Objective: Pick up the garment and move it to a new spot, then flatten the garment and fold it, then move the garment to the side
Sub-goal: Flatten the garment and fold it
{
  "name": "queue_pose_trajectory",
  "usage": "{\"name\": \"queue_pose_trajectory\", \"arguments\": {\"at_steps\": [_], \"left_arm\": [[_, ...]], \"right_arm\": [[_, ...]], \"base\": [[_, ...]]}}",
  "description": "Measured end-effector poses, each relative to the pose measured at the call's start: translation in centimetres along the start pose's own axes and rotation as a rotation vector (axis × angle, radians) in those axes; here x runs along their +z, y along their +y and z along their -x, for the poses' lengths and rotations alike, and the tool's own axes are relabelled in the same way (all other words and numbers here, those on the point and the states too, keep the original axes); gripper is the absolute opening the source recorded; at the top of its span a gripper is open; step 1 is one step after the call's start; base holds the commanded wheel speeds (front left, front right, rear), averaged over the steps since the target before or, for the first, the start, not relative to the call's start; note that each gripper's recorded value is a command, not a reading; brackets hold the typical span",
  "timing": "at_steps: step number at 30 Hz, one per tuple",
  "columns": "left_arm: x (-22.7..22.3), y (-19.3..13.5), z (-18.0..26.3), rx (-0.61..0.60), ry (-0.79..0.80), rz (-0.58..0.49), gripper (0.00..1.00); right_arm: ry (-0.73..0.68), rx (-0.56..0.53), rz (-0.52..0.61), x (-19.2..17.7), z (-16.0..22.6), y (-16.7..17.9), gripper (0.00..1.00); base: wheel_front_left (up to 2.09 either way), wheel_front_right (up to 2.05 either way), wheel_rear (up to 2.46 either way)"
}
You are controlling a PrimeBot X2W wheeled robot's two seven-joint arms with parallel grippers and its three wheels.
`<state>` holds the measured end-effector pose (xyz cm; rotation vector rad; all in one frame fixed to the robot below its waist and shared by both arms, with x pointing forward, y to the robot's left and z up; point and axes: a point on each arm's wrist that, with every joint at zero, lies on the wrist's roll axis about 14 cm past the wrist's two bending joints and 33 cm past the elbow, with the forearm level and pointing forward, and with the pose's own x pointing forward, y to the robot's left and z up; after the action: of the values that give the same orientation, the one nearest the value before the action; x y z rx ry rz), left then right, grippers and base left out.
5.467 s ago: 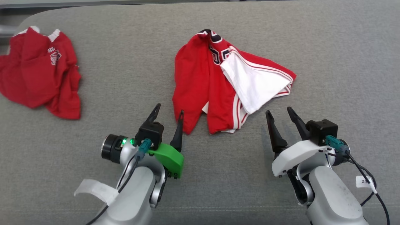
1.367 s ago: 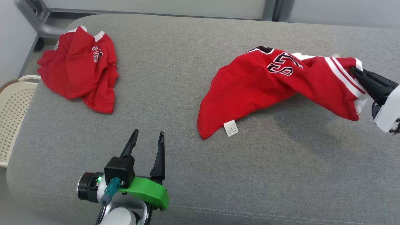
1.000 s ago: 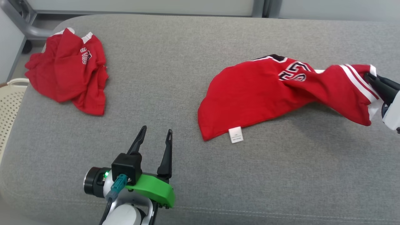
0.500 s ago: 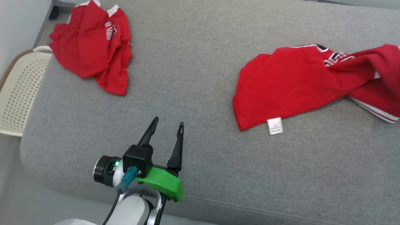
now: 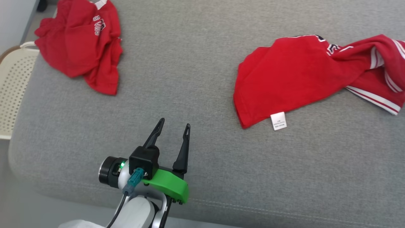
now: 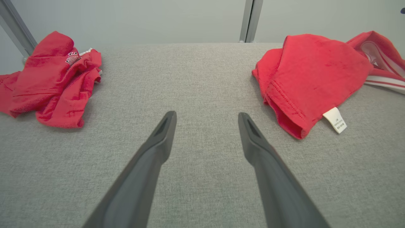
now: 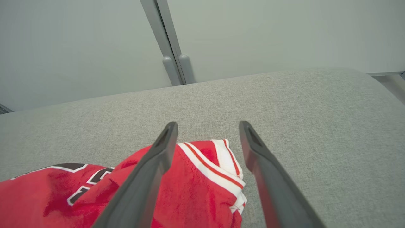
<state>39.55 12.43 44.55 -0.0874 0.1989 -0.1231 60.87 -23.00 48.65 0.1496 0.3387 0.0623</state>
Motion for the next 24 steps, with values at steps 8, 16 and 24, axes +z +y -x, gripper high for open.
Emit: {"name": "queue_pose_trajectory", "arguments": {"at_steps": [8,16,24], "left_arm": [[0.0,-3.3,-0.8,-0.105,0.002,0.002,1.0],[-1.4,-7.1,-1.6,-0.24,0.052,-0.007,1.0],[-2.8,-12.0,-3.0,-0.406,0.105,-0.031,1.0]], "right_arm": [[-0.021,-0.003,0.018,-2.1,6.1,-3.9,1.0],[-0.019,-0.009,-0.032,-6.5,11.2,-4.5,1.0],[-0.089,0.002,-0.085,-6.9,14.0,-3.5,1.0]], "base": [[0.0,0.0,0.0],[0.0,0.0,0.0],[0.0,0.0,0.0]]}}
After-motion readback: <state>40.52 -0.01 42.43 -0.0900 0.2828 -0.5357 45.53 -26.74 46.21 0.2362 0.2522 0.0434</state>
